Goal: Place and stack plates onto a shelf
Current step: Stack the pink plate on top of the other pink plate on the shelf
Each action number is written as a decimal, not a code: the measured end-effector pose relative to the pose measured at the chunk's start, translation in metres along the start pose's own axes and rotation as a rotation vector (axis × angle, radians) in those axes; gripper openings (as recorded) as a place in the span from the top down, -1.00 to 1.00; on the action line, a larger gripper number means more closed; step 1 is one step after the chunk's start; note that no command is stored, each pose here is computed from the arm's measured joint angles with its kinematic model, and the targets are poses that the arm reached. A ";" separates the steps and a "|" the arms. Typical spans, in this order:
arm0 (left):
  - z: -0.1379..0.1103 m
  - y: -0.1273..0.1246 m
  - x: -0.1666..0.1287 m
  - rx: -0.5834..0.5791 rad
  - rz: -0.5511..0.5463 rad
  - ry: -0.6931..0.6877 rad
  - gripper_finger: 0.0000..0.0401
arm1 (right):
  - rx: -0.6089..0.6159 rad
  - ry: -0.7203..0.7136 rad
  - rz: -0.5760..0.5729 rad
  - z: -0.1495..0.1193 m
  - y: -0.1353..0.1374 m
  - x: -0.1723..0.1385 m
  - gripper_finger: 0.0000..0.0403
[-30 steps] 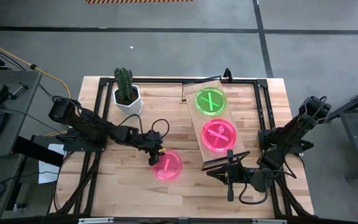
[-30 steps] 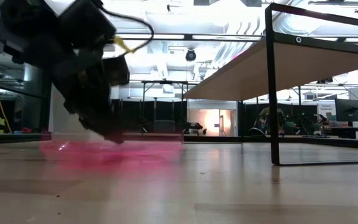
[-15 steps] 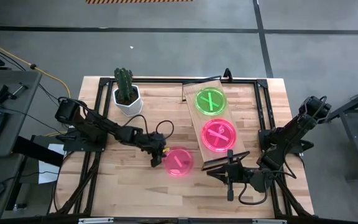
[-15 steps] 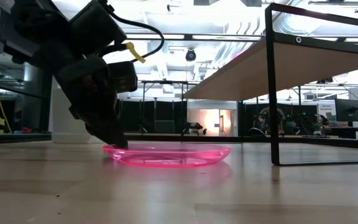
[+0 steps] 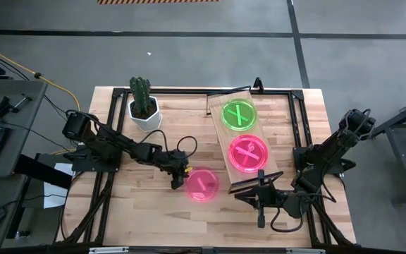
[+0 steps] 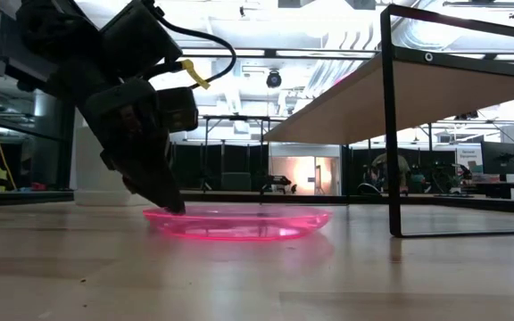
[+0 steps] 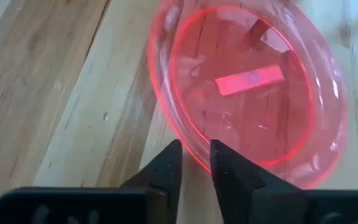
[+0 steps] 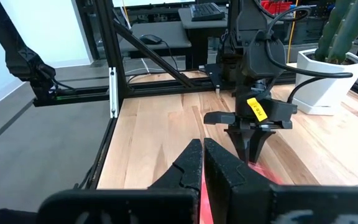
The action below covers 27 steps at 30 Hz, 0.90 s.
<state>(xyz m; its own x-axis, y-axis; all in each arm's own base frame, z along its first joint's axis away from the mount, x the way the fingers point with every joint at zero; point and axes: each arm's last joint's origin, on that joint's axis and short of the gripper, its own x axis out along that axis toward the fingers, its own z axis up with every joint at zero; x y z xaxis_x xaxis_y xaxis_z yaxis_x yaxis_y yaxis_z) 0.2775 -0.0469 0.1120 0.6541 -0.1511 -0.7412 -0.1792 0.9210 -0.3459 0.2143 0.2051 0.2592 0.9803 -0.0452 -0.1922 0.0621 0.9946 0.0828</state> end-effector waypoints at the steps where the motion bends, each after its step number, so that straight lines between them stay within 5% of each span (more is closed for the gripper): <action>1: 0.000 0.000 0.000 0.000 0.000 0.000 0.70 | 0.000 0.000 0.000 0.000 0.000 0.000 1.00; 7: 0.000 0.000 0.000 0.033 -0.001 -0.002 0.98 | 0.000 0.000 0.000 0.000 0.000 0.000 1.00; 27: 0.033 -0.023 -0.038 0.134 -0.057 -0.169 1.00 | 0.034 0.034 -0.007 -0.004 -0.001 0.000 1.00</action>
<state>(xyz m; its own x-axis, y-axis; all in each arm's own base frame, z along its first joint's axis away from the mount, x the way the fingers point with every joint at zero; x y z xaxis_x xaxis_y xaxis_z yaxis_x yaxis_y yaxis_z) 0.2813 -0.0504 0.1675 0.7766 -0.1524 -0.6113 -0.0466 0.9537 -0.2970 0.2133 0.2041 0.2549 0.9730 -0.0485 -0.2257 0.0758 0.9906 0.1140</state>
